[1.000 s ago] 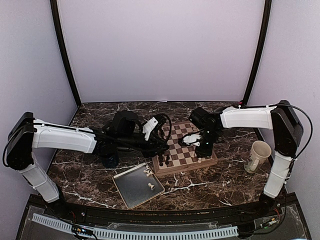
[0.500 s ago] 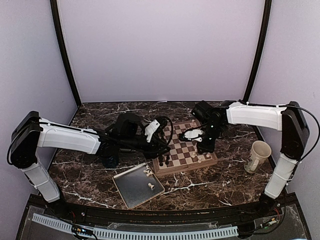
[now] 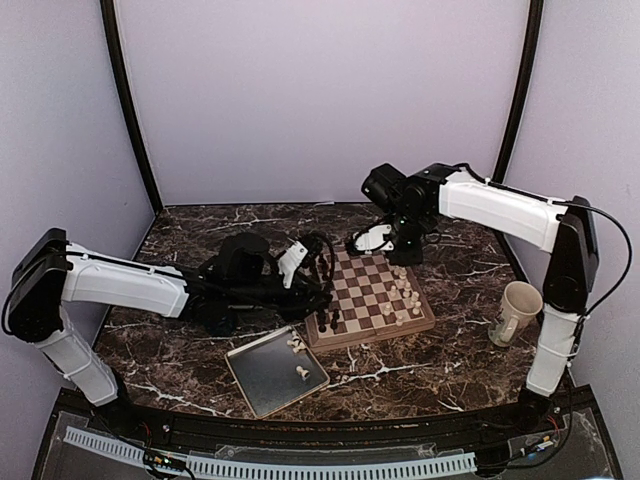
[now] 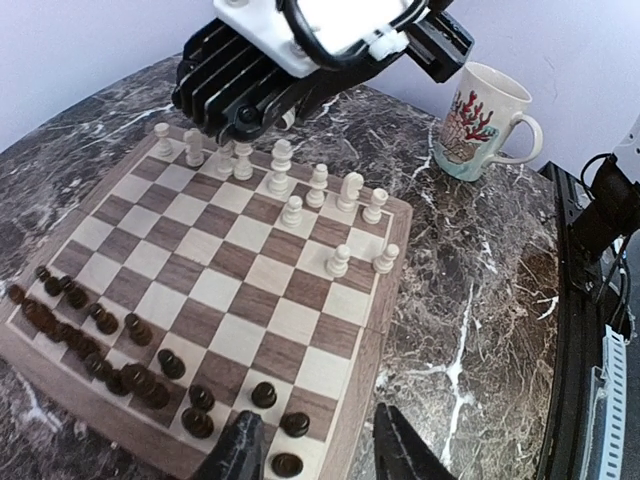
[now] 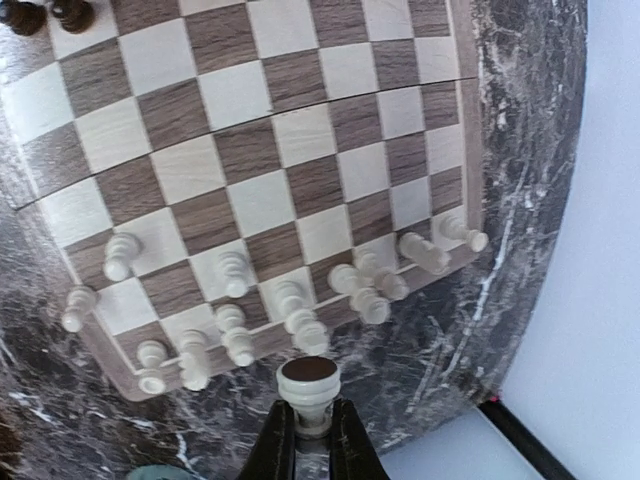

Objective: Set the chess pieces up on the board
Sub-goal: Place the pawn on the chessboard.

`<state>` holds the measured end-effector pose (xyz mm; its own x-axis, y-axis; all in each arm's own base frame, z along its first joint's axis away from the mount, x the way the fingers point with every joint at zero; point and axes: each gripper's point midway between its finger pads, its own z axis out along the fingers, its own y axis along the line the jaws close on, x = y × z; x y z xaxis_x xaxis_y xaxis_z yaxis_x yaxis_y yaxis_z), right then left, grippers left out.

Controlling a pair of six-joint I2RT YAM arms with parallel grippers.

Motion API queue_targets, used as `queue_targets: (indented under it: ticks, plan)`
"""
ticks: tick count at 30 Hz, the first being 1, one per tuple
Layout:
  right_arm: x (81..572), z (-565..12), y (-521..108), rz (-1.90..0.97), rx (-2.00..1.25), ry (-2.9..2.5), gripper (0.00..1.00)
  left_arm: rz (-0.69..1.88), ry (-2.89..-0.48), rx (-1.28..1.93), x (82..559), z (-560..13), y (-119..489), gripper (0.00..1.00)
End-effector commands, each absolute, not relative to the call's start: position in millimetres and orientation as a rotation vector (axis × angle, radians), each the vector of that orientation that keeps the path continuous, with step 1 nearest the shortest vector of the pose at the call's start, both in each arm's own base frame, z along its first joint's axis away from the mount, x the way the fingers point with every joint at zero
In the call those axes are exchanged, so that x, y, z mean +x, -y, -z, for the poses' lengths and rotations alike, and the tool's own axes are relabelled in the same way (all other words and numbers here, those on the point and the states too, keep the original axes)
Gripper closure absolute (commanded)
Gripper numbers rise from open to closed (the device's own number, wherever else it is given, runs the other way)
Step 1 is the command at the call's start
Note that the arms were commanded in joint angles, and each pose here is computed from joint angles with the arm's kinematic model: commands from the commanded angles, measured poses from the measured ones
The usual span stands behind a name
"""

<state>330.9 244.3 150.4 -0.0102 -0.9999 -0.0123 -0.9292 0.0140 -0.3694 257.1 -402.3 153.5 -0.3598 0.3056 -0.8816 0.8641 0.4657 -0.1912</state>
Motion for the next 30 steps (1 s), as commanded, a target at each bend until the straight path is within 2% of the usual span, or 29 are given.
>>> queue_targets:
  ticks: [1, 11, 30]
  plan:
    - [351, -153, -245, 0.703, -2.206, -1.848, 0.92, 0.778, -1.842, 0.810, 260, -190, 370, 0.60]
    - [369, -129, -259, 1.022, -2.380, -1.568, 0.90, 0.643, -1.830, 0.651, 253, -209, 309, 0.60]
    - [367, -77, -269, 0.989, -2.473, -1.484, 0.85, 0.645, -1.855, 0.645, 249, -199, 304, 0.60]
